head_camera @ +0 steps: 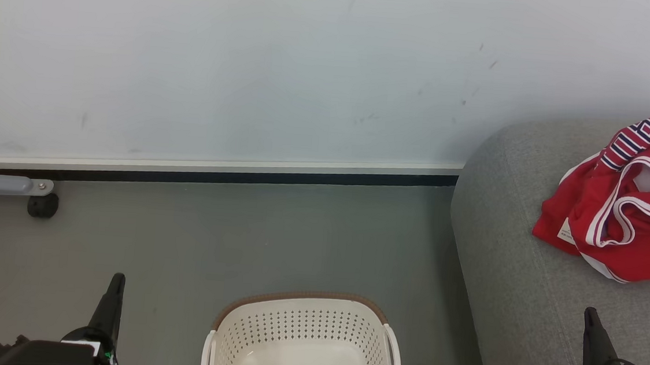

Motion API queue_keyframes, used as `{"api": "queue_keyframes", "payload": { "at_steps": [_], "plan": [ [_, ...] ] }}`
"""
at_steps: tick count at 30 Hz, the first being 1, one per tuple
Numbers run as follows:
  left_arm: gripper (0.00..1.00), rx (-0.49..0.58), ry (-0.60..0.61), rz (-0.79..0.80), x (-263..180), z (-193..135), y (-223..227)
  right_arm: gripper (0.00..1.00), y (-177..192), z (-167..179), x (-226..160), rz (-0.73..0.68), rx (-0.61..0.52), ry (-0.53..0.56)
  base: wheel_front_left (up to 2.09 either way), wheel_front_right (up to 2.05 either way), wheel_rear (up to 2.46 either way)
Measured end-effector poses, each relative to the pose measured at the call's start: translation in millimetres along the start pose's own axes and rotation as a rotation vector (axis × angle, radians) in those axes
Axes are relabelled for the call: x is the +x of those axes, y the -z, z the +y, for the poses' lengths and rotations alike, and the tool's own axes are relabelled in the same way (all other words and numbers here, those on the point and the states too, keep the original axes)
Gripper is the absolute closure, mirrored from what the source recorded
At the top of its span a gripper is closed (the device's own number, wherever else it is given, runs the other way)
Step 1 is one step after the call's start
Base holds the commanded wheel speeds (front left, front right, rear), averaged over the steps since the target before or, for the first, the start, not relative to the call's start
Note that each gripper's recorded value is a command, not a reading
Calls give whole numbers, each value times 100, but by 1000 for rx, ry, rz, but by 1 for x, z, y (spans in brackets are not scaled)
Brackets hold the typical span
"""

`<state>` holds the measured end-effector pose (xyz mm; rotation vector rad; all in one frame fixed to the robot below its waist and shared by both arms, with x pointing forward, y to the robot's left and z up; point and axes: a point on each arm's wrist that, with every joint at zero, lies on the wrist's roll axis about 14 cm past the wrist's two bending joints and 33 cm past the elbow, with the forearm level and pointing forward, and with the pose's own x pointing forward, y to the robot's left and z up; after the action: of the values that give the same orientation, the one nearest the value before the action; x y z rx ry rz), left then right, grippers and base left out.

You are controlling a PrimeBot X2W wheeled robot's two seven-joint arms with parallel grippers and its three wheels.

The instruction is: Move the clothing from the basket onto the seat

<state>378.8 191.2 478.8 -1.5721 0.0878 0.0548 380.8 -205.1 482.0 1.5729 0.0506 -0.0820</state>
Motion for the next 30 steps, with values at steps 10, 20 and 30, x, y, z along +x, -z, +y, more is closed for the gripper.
{"api": "queue_keyframes", "payload": {
  "at_steps": [10,20,30],
  "plan": [
    [100,0,0,0,0,0,0,100,0,0,0,0,0,-1,0,0,0],
    [100,0,0,0,0,0,0,100,0,0,0,0,0,-1,0,0,0],
    [100,0,0,0,0,0,0,100,0,0,0,0,0,-1,0,0,0]
  ]
}}
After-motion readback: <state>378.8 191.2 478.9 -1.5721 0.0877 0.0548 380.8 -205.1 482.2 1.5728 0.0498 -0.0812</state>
